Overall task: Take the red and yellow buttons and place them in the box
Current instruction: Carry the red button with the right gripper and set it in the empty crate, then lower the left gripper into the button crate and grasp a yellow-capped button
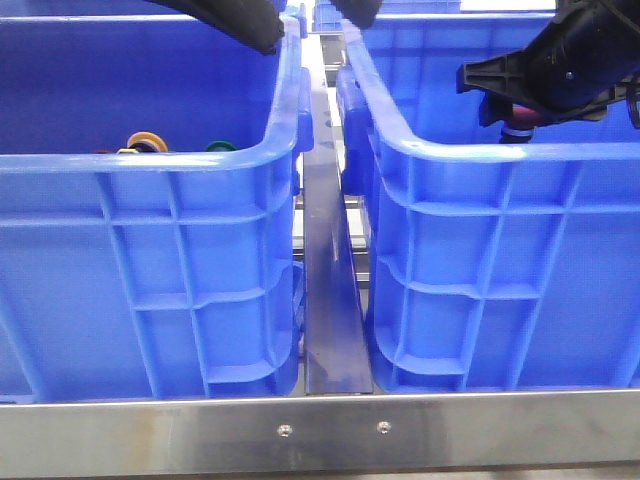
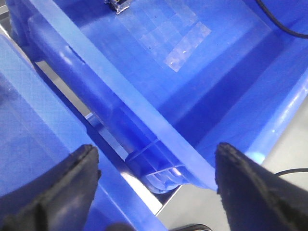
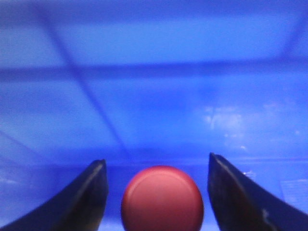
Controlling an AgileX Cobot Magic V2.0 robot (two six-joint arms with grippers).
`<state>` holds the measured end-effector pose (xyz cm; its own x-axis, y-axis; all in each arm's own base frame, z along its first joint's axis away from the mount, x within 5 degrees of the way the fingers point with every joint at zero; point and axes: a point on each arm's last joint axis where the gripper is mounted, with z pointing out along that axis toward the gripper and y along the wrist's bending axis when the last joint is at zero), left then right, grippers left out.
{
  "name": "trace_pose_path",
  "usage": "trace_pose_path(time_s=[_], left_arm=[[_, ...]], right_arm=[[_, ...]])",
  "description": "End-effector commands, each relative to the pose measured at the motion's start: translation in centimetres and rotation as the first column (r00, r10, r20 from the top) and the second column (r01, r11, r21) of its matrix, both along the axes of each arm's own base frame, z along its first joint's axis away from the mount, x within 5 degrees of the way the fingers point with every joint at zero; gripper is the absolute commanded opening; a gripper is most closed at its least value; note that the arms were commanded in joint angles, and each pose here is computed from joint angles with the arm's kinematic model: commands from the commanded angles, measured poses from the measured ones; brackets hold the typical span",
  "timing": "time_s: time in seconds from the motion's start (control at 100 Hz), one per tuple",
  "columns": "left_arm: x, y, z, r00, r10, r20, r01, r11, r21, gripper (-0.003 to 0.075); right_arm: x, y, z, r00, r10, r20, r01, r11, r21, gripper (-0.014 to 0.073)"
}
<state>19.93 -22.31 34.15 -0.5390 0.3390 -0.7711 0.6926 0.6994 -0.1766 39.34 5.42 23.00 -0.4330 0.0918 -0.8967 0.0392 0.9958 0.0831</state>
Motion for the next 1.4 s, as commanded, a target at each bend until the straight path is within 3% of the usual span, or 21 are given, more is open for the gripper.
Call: trace_pose_path(time_s=[0.0, 0.25, 0.51, 0.61, 0.78, 0.95, 1.2, 1.39], left_arm=[[-0.4, 0.2, 2.4, 0.998, 0.009, 0.068, -0.002, 0.995, -0.097, 0.0482], [-0.4, 0.2, 2.4, 0.998, 0.008, 0.064, -0.002, 0.995, -0.097, 0.0482], [-0.4, 0.2, 2.3, 0.998, 0.008, 0.063, -0.002, 0.995, -0.096, 0.0482], [-0.4, 0.2, 2.3, 0.998, 0.008, 0.063, -0.002, 0.995, -0.096, 0.0480], [-0.5, 0.3, 2.5, 0.998, 0.008, 0.066, -0.001, 0.995, -0.099, 0.0480], [-0.7, 1.0, 3.2, 0.996, 0.021, 0.084, -0.011, 0.993, -0.118, 0.0480], [-0.3, 4.7, 5.5, 0.982, 0.130, 0.139, -0.107, 0.981, -0.160, 0.0407], [1.2, 8.6, 5.6, 0.956, 0.261, 0.132, -0.250, 0.963, -0.095, 0.0324]], right_arm=[[-0.3, -0.3, 3.7, 0.993, -0.012, 0.119, 0.014, 1.000, -0.012, 0.0484], [-3.5, -0.8, 6.5, 0.986, -0.002, 0.169, 0.002, 1.000, 0.003, 0.0484], [-10.5, -1.7, 8.9, 0.974, 0.018, 0.225, -0.023, 1.000, 0.019, 0.0479], [-13.7, -1.8, 9.7, 0.970, 0.060, 0.238, -0.069, 0.997, 0.033, 0.0387], [-18.4, -1.6, 10.2, 0.956, 0.181, 0.230, -0.191, 0.981, 0.022, 0.0133], [-22.7, -1.6, 10.2, 0.934, 0.247, 0.257, -0.263, 0.964, 0.030, -0.0002], [-28.0, -2.2, 9.9, 0.890, 0.276, 0.363, -0.303, 0.953, 0.018, -0.0041], [-30.5, -2.3, 9.8, 0.859, 0.307, 0.410, -0.339, 0.941, 0.006, -0.0041]])
